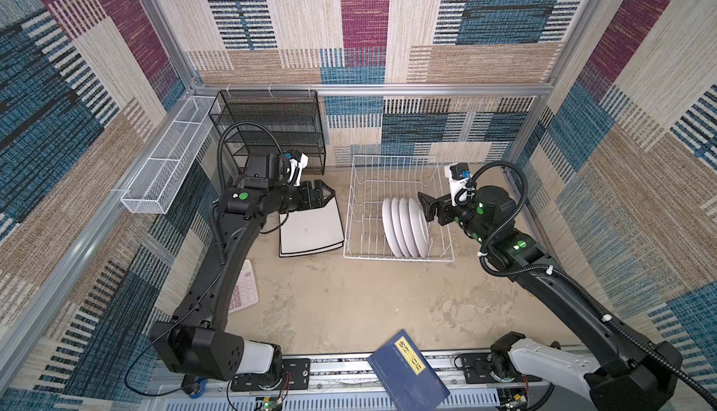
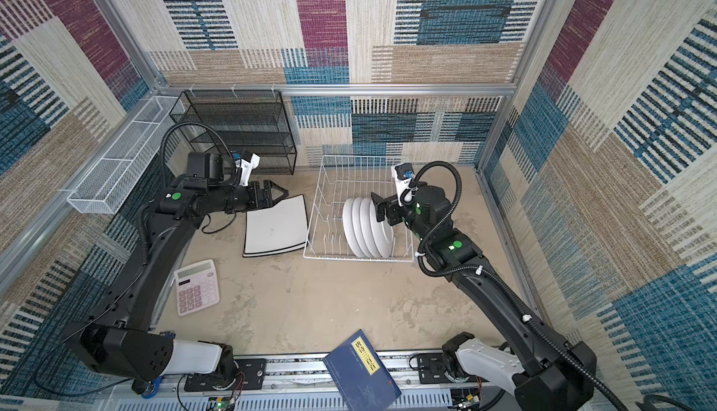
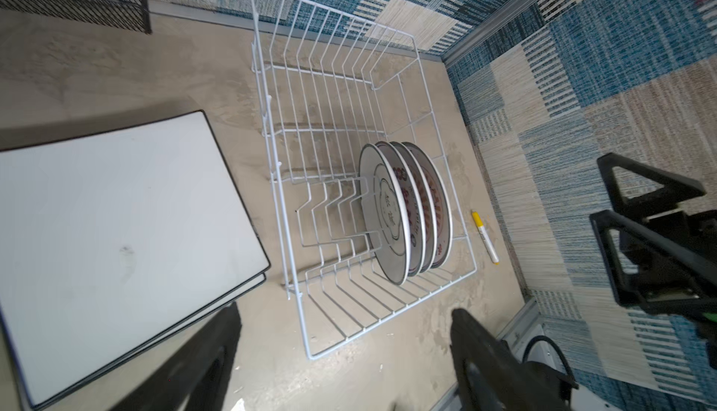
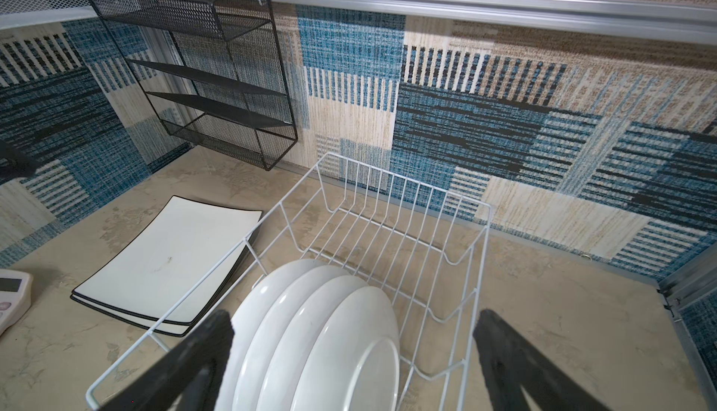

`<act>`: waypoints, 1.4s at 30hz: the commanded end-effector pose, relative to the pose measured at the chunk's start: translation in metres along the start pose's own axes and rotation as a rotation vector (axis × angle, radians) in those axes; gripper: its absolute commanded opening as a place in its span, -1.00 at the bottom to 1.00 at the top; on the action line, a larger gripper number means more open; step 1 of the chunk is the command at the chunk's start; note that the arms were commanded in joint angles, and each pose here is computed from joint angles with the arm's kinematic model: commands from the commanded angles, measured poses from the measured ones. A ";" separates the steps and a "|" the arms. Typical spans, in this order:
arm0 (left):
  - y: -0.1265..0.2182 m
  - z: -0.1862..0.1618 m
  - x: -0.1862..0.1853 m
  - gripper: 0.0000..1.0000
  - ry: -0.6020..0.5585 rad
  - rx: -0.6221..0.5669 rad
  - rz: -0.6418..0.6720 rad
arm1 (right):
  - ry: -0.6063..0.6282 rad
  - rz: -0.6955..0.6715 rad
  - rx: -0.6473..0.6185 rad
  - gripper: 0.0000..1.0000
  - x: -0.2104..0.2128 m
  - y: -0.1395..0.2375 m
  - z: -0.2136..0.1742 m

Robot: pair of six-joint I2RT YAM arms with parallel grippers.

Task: Unload the plates from the dish rack
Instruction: 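Open the left gripper and lift it off the square plate stack, then move the left gripper to the rack and close on the nearest round plate's rim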

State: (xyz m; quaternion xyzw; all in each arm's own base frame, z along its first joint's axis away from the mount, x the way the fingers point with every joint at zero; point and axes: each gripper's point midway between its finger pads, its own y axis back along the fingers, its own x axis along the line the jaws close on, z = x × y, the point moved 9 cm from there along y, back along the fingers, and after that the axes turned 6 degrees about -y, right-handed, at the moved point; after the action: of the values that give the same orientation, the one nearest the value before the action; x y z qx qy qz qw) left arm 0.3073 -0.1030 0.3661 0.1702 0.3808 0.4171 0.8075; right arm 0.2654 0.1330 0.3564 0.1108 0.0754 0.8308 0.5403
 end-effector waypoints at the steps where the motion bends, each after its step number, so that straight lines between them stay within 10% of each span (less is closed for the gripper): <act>1: -0.017 0.000 -0.008 0.66 0.095 -0.010 -0.008 | -0.023 0.049 0.076 0.98 0.004 0.005 -0.006; 19: -0.122 -0.032 -0.052 0.47 0.148 0.240 -0.049 | -0.253 0.178 0.239 0.98 -0.007 0.002 -0.022; 42: -0.197 -0.035 -0.046 -0.09 0.153 0.384 0.021 | -0.219 0.151 0.134 0.98 -0.021 -0.007 -0.010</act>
State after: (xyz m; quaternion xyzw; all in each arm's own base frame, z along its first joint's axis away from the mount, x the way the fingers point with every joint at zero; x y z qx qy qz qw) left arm 0.3720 -0.2588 0.2532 0.2809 0.5118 0.3470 0.7340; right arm 0.2731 0.1161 0.3320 0.2655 0.0876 0.8369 0.4706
